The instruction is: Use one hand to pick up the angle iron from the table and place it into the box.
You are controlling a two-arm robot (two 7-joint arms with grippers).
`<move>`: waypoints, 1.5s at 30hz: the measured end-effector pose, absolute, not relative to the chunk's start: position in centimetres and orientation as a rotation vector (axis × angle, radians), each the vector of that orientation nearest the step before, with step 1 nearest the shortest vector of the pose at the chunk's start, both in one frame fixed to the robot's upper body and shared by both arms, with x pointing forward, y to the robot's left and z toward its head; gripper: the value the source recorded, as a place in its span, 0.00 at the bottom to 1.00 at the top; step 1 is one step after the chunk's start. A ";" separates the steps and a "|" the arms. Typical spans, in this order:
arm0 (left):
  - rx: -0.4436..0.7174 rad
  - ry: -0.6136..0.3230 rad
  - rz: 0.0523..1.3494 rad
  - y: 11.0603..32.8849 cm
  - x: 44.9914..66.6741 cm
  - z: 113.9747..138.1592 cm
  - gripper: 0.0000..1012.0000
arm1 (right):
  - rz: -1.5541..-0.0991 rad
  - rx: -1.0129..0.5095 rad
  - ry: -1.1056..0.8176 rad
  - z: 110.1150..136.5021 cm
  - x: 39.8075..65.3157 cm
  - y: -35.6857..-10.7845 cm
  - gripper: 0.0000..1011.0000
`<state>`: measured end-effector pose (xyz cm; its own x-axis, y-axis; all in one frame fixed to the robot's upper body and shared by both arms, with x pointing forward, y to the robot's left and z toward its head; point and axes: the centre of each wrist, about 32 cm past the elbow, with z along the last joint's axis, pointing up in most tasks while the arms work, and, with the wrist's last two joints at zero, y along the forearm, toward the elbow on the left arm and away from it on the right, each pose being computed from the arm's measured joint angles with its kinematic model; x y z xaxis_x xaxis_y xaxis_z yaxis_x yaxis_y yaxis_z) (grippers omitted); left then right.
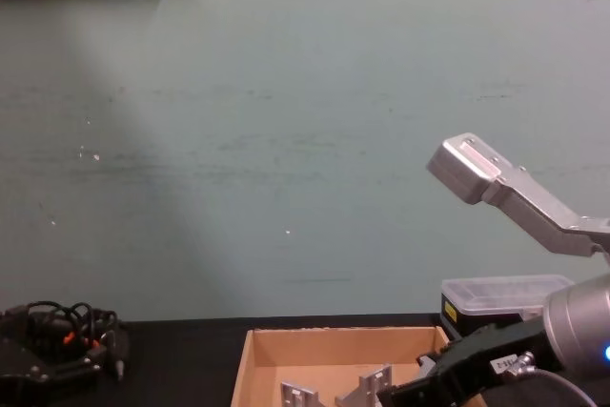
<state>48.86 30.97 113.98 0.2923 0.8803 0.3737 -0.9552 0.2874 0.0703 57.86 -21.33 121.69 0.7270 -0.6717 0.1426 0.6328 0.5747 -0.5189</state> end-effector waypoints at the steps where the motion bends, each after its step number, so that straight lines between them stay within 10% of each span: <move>1: 0.304 -0.285 1.248 31.0 48.9 114.0 1.00 | -0.763 -0.579 0.073 121.7 57.9 -21.3 0.73; 22: 0.304 -0.285 1.248 31.0 48.9 114.0 1.00 | -0.750 -0.594 0.067 121.3 58.4 -20.7 0.73; 32: 0.304 -0.285 1.248 31.0 48.9 114.0 1.00 | -0.750 -0.591 0.068 121.3 58.3 -20.7 0.98; 45: 0.304 -0.285 1.248 31.0 48.9 114.0 1.00 | -0.750 -0.590 0.070 121.3 58.3 -20.8 0.99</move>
<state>48.86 30.97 113.98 0.2924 0.8803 0.3737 -0.9552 0.2874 0.0703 58.30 -20.78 121.26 0.7372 -0.6598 0.1454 0.6218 0.5784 -0.5280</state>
